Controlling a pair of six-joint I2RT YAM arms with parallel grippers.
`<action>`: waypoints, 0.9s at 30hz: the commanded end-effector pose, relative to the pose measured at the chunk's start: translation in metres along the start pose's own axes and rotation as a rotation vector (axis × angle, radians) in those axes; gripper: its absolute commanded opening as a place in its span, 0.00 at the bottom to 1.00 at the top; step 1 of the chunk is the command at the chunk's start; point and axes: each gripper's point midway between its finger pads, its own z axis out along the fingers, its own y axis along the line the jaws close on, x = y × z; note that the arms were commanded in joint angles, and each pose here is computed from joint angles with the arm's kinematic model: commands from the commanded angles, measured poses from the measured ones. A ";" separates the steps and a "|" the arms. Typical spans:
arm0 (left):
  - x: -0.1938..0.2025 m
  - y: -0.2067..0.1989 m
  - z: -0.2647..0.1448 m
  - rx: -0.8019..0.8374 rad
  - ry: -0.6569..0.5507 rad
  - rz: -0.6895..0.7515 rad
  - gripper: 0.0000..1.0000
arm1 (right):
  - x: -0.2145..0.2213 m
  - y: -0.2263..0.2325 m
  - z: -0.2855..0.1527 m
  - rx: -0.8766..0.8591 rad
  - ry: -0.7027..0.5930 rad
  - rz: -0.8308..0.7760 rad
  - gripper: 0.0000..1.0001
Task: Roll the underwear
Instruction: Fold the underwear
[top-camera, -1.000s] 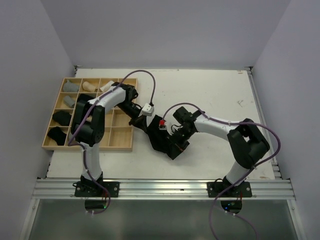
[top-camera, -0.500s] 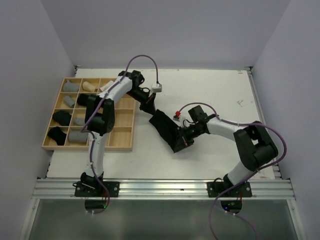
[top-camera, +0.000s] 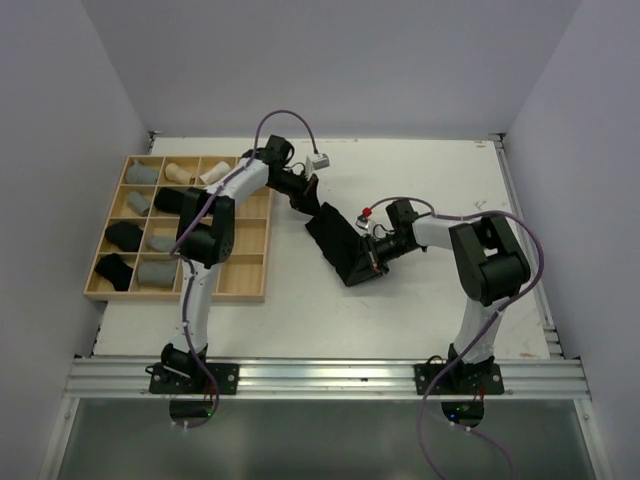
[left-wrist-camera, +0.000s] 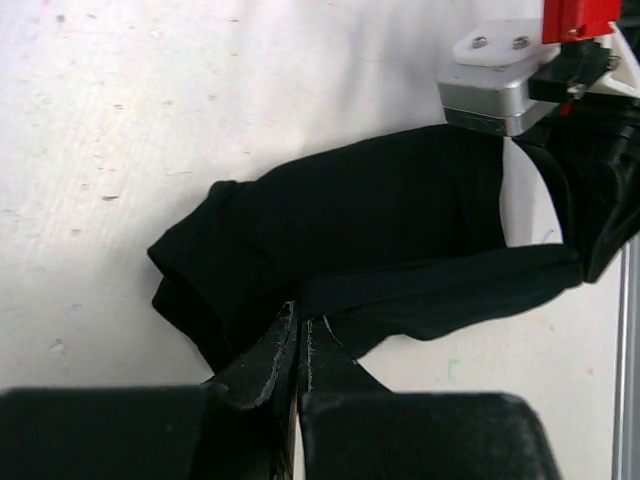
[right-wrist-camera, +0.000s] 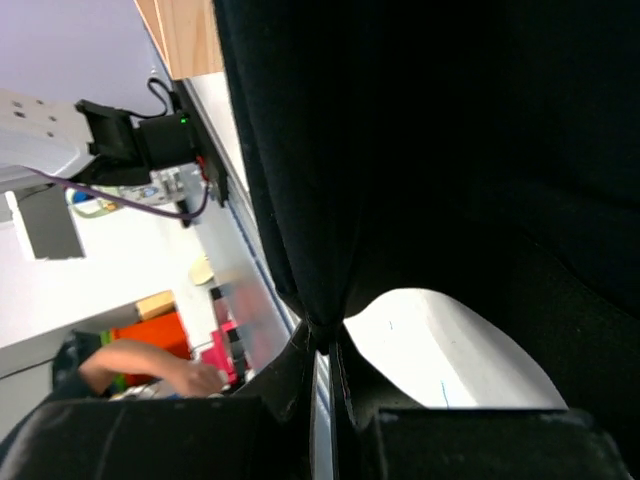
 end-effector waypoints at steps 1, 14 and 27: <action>-0.014 0.031 0.007 -0.099 -0.055 -0.019 0.00 | -0.007 0.013 -0.009 -0.062 0.023 0.054 0.00; -0.025 0.047 0.020 -0.207 -0.082 0.014 0.27 | -0.038 -0.015 -0.037 0.002 -0.010 0.210 0.02; -0.084 0.016 -0.054 -0.466 -0.252 0.219 0.63 | -0.067 -0.075 -0.051 -0.077 -0.113 0.449 0.02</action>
